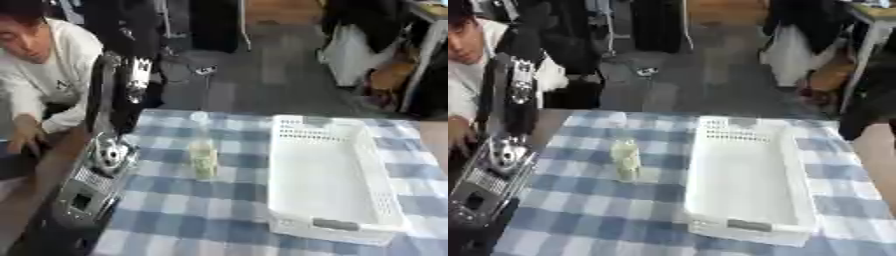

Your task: Pick up objects on the table and place them in the box.

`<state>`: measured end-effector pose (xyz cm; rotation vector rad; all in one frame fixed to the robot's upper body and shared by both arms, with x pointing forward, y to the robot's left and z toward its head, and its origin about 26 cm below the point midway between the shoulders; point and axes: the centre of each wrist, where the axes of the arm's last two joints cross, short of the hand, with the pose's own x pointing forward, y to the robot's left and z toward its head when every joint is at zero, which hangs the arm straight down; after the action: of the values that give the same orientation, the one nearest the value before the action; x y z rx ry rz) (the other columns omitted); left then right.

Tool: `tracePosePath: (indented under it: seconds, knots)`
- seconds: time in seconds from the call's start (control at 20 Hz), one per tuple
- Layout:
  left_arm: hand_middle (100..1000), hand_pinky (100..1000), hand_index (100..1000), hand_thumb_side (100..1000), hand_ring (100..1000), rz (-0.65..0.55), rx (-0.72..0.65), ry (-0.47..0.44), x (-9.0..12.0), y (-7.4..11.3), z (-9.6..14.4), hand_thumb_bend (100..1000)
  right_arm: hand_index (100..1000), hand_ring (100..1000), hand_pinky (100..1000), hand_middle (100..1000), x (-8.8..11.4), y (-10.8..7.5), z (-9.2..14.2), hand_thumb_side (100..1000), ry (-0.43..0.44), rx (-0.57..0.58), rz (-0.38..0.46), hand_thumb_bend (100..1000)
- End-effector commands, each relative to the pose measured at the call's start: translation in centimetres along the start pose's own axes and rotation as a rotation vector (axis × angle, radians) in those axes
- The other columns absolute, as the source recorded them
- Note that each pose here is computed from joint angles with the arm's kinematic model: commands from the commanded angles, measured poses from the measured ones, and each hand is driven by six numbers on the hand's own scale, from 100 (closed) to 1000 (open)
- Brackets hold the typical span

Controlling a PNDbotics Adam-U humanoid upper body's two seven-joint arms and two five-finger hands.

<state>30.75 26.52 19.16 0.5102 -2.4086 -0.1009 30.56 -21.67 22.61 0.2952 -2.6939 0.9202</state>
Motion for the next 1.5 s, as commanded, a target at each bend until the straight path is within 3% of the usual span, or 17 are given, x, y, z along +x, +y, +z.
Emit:
tracePosePath:
  seconds: [0.05,0.5,0.6,0.65,0.8,0.85,0.9,0.95,1.05,1.5]
  knots:
    - [867,726,775,885,610,-0.011,0.005,-0.028,0.5,0.4,-0.6,435,647,384,355,458,0.3,-0.3,-0.3,916,-0.014,0.012,0.013,100]
    - [874,736,785,895,618,-0.053,-0.002,-0.021,0.2,0.8,-0.7,453,647,383,355,458,0.3,-0.4,-0.2,916,-0.008,0.005,0.013,100]
    - [875,739,811,912,619,-0.131,-0.029,0.007,-0.4,1.5,-1.2,482,647,383,354,458,0.3,-0.5,-0.1,915,0.001,-0.005,0.016,100]
    - [886,752,853,971,619,-0.190,-0.069,0.034,-0.9,2.0,-1.5,478,647,383,355,458,0.3,-0.5,0.0,916,0.004,-0.006,0.017,100]
    - [891,766,886,997,623,-0.398,-0.272,0.146,-2.5,4.0,-2.9,499,647,383,354,457,0.3,-0.5,0.1,916,0.013,-0.003,0.016,100]
    - [901,777,897,996,638,-0.456,-0.344,0.184,-2.9,4.7,-3.3,564,647,382,353,457,0.3,-0.5,0.1,918,0.014,0.000,0.015,100]
    - [896,771,891,997,629,-0.509,-0.416,0.223,-3.4,5.4,-3.9,528,647,382,354,457,0.3,-0.5,0.1,917,0.016,0.004,0.014,100]
    - [917,803,922,1000,671,-0.540,-0.464,0.248,-3.6,5.9,-4.3,894,647,382,354,457,0.3,-0.5,0.1,918,0.017,0.007,0.013,100]
    - [921,822,937,1000,679,-0.628,-0.586,0.300,-4.2,7.0,-5.4,1000,647,382,354,457,0.3,-0.4,0.1,918,0.016,0.014,0.008,100]
    - [928,897,949,1000,790,-0.945,-1.018,0.531,-6.4,10.6,-8.5,1000,646,383,356,457,0.3,-0.2,-0.1,918,0.012,0.031,-0.010,100]
